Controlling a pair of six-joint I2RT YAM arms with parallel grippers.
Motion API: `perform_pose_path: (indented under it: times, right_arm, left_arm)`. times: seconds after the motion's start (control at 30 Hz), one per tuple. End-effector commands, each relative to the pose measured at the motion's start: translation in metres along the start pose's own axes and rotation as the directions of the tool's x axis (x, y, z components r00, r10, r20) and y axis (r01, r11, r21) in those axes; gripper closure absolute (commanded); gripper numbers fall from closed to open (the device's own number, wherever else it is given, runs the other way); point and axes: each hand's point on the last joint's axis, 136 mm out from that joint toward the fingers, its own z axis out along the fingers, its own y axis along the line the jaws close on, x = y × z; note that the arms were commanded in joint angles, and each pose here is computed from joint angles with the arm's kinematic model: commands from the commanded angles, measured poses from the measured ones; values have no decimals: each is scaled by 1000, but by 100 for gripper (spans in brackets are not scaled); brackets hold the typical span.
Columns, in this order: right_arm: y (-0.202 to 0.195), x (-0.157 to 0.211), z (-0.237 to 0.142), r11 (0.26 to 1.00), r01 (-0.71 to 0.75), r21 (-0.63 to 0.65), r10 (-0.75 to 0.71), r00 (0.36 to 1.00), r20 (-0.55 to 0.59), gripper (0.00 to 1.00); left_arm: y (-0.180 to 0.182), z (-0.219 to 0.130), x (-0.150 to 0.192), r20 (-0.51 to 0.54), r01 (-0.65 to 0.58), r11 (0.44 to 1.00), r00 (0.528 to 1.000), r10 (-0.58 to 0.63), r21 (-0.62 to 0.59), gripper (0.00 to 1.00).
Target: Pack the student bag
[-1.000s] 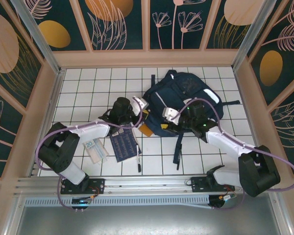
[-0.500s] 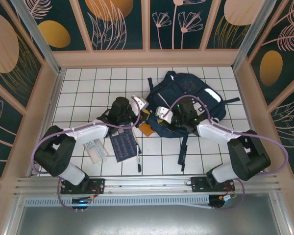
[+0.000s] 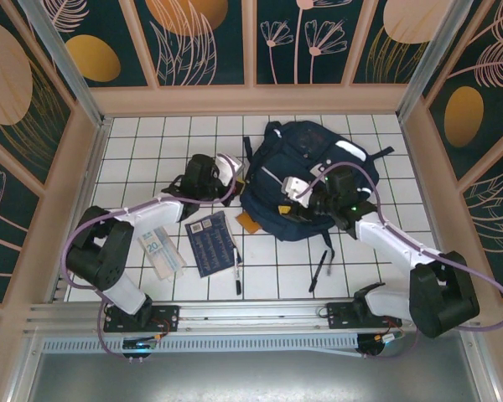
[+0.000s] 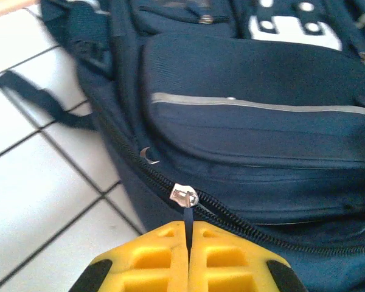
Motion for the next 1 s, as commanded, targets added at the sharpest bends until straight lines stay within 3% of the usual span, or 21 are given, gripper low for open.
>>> perform_pose_path:
  times: [0.0,0.23,0.33,0.4,0.47,0.5,0.6,0.7,0.83,0.97]
  right_arm:
    - [-1,-37,12,995,-97,-20,98,984,148,37]
    - [-4,-4,50,969,-243,-49,244,970,-4,37]
    - [11,4,56,951,-276,-140,271,961,-51,39]
    - [21,7,57,938,-284,-197,273,959,-82,54]
    - [25,13,57,940,-266,-215,245,962,-119,91]
    - [24,18,56,949,-240,-204,215,967,-140,100]
    - [16,25,46,980,-124,-157,94,977,-190,100]
    - [26,19,25,968,92,-234,-135,975,-177,100]
    - [16,23,7,924,317,-212,-362,904,-226,100]
    - [1,26,-6,873,456,-175,-488,825,-285,100]
  left_arm:
    - [-40,-12,-35,116,19,991,993,-34,131,100]
    - [-62,-35,-68,229,25,981,971,-70,192,100]
    - [-57,-35,-68,222,16,987,974,-51,160,100]
    - [-55,-33,-66,212,10,989,976,-41,145,100]
    - [-51,-31,-63,203,5,992,979,-31,129,100]
    - [-48,-31,-62,197,-7,995,980,-14,103,100]
    - [-15,-31,-55,164,2,1000,986,0,-13,100]
    - [27,-34,-44,142,52,995,989,-39,-91,100]
    - [73,-22,-19,55,45,973,998,-34,-225,100]
    - [86,11,1,-34,40,975,998,-49,-217,100]
